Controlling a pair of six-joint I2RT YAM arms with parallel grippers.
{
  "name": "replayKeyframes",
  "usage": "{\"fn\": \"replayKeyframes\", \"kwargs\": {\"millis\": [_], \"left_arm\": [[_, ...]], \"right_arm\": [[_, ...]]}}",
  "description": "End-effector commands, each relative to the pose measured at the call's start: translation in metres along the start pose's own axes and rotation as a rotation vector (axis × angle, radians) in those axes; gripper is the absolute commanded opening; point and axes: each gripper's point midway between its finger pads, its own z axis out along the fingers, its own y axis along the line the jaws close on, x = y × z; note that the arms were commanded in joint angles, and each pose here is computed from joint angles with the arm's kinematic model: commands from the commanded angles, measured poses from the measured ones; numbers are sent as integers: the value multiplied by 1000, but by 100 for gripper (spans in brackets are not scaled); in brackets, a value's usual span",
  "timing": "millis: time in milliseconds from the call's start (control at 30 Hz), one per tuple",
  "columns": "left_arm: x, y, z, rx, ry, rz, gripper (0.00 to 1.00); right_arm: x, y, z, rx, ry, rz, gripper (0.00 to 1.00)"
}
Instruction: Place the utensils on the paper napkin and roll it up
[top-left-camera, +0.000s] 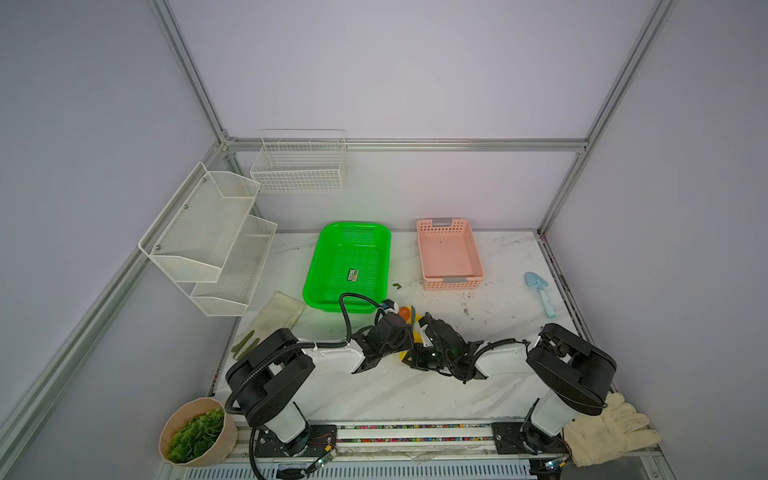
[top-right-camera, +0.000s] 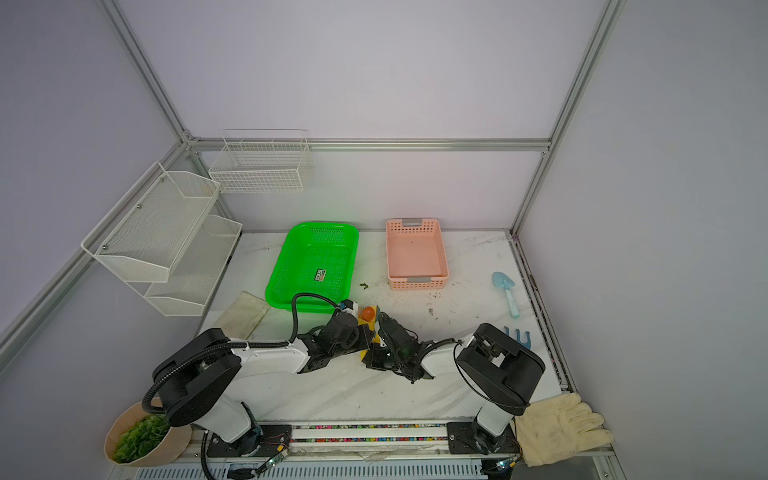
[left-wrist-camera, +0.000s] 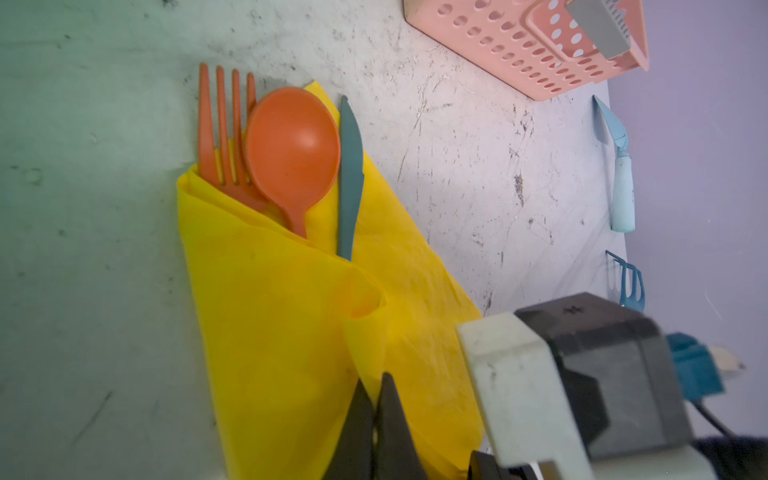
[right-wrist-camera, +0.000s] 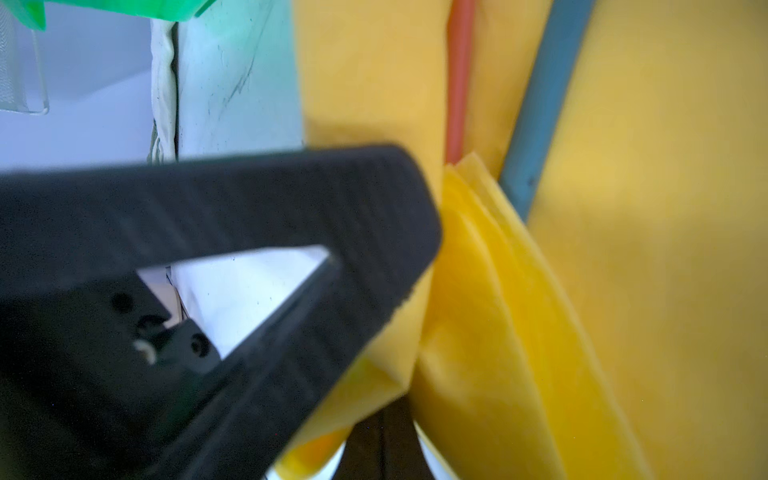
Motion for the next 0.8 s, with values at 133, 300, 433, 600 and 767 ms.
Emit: {"fn": "replayKeyframes", "kwargs": {"millis": [133, 300, 433, 600, 767], "left_arm": [[-19, -36, 5, 93, -43, -16, 4], [-15, -35, 11, 85, -29, -9, 4], [-11, -31, 17, 74, -13, -11, 4], [-9, -31, 20, 69, -6, -7, 4], [-8, -30, 20, 66, -4, -2, 4]], "right_arm": [[13, -19, -7, 53, 21, 31, 18], [13, -16, -12, 42, 9, 29, 19], [13, -13, -14, 28, 5, 22, 20], [14, -13, -16, 15, 0, 22, 28], [12, -7, -22, -10, -18, 14, 33]]}}
